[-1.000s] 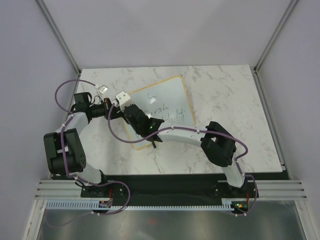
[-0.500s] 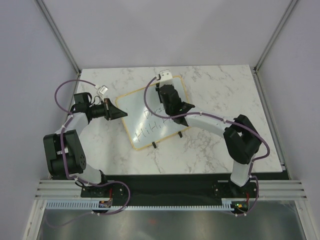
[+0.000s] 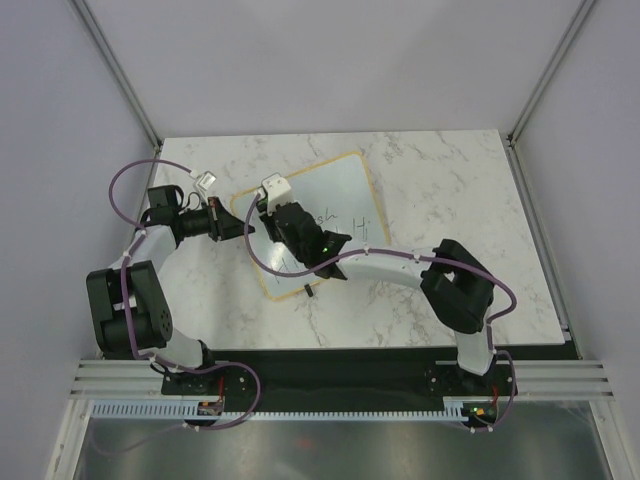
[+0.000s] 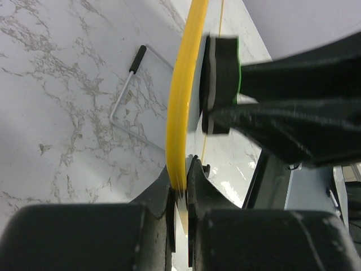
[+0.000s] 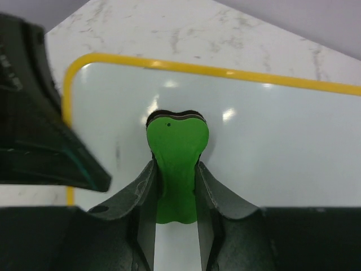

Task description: Erase the whiteboard

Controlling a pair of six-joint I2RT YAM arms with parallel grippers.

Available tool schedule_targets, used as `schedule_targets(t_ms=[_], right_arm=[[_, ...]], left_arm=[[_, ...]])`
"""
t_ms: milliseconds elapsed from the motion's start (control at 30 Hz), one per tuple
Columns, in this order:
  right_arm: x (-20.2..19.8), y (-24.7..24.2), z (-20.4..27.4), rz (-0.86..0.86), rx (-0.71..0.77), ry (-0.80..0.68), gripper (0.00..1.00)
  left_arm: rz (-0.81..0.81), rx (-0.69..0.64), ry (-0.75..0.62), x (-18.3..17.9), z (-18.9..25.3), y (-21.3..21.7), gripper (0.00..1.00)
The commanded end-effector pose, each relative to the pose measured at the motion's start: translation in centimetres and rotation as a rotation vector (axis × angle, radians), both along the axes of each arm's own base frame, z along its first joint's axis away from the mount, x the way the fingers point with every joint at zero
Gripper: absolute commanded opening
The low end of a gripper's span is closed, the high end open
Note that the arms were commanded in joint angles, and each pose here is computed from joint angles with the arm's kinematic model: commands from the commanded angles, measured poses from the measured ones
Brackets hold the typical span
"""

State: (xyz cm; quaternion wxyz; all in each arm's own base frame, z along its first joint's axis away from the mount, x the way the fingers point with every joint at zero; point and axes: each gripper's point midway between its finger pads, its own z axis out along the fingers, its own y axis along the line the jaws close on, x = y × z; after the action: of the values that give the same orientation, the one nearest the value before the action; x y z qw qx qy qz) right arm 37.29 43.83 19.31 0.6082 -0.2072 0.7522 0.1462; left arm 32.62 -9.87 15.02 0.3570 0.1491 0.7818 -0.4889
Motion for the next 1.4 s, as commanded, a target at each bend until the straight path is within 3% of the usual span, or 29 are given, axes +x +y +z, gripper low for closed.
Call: schedule_targets(t_ms=[0, 267, 500, 700, 933, 1167, 1367], right_arm=[[-1.2, 3.2, -1.0, 0.121, 0.052, 0.060, 0.00], [-0.1, 5.1, -1.1, 0.156, -0.083, 0.064, 0.00], [-4.7, 2.1, -8.9, 0.149, -0.209, 0.193, 0.00], [-7.8, 0.0, -11.4, 0.123, -0.205, 0.261, 0.00], [-5.0, -0.9, -7.8, 0.031, -0.190, 0.173, 0.00], [-0.5, -5.9, -6.2, -0.081, -0.203, 0.156, 0.00], [-0.7, -1.6, -4.4, 0.169, -0.397, 0.112, 0.00]], left_arm=[[0.077, 0.289, -0.277, 4.0, -0.6, 2.9, 0.02], [0.080, 0.292, -0.289, 3.9, -0.1, 2.9, 0.02], [0.084, 0.302, -0.292, 4.0, -0.1, 3.1, 0.02], [0.082, 0.306, -0.287, 4.1, -0.4, 3.1, 0.02], [0.084, 0.316, -0.282, 4.0, -0.6, 3.3, 0.02], [0.079, 0.331, -0.284, 3.8, -0.7, 3.3, 0.02], [0.074, 0.337, -0.292, 3.7, -0.3, 3.4, 0.02]])
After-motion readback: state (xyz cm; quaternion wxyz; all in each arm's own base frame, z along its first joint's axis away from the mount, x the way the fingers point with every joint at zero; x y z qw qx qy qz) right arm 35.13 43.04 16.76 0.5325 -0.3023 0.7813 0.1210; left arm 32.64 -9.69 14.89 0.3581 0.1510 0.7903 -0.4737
